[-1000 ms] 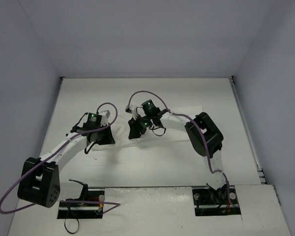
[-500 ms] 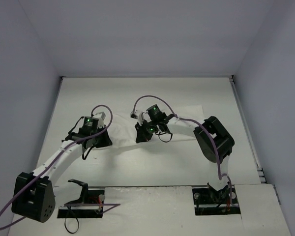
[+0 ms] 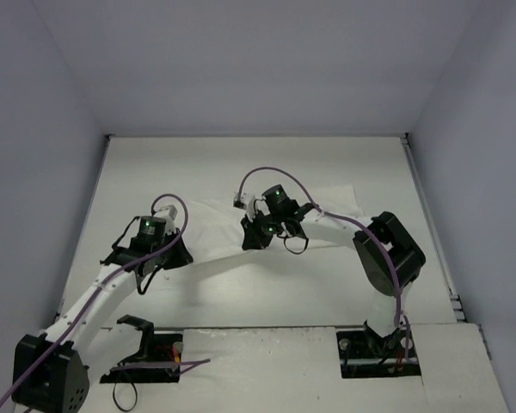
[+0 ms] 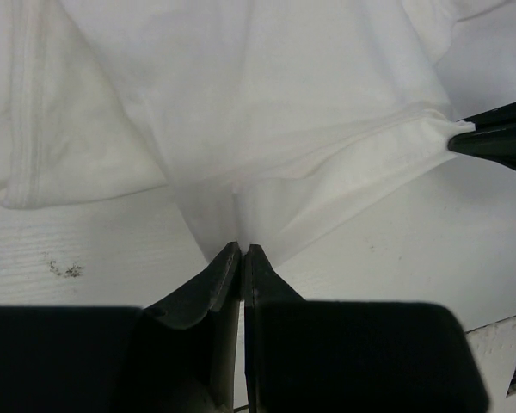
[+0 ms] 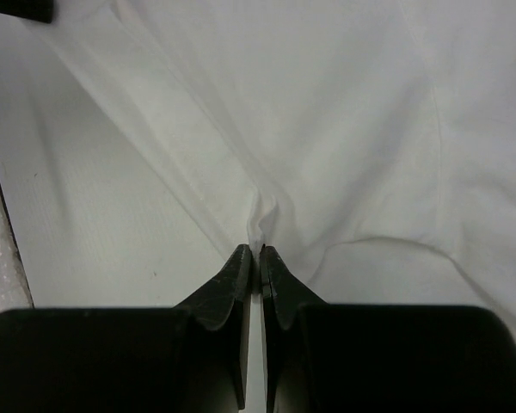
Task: Fold and stack the t-shirts
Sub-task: Fold the other side of the tshirt into a rectangle
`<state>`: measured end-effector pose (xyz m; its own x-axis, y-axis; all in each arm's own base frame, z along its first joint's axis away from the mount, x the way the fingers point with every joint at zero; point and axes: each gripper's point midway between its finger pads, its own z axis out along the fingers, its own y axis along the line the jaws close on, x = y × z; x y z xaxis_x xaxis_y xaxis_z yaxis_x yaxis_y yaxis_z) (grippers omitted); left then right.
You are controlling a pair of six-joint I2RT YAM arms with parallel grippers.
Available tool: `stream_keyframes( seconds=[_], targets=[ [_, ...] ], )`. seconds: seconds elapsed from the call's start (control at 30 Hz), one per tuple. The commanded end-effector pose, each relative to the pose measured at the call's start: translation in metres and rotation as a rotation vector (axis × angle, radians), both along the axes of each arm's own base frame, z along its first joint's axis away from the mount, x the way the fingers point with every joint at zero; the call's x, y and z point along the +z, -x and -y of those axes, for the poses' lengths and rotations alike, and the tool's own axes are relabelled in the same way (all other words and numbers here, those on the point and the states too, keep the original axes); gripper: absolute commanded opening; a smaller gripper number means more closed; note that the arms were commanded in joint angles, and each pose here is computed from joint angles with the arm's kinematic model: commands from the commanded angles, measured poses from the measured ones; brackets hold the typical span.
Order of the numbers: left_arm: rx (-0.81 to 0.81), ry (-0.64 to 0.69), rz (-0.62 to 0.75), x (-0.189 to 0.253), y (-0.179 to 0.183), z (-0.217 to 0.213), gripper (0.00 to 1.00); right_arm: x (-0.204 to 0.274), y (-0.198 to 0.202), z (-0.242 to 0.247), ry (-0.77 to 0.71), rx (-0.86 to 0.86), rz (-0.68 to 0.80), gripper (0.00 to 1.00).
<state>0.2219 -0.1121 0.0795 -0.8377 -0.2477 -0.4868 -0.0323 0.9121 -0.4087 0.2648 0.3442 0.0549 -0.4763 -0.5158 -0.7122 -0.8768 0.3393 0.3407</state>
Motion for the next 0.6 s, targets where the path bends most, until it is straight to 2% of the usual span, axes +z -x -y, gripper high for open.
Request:
stream_keyframes(
  seconds=[0.0,0.13,0.3,0.4,0.47,0.57],
  targets=[
    [0.016,0.010,0.040,0.016,0.001,0.000,0.02,0.035,-0.001,-0.003,-0.066,0.009,0.085,0.00],
    [0.033,0.001,0.037,0.014,0.003,-0.003,0.02,0.031,-0.001,-0.001,-0.053,0.000,0.087,0.00],
    [0.084,-0.044,0.071,0.019,-0.007,-0.013,0.03,0.037,-0.023,-0.009,-0.046,-0.035,0.130,0.00],
    [0.101,-0.079,0.169,0.033,-0.035,-0.017,0.03,0.045,-0.045,-0.016,-0.040,-0.062,0.187,0.01],
    [0.101,-0.101,0.178,0.032,-0.043,-0.019,0.02,0.050,-0.056,-0.021,-0.041,-0.071,0.216,0.01],
    [0.115,-0.141,0.257,0.051,-0.074,-0.020,0.03,0.053,-0.071,-0.024,-0.043,-0.082,0.240,0.01]
  ],
)
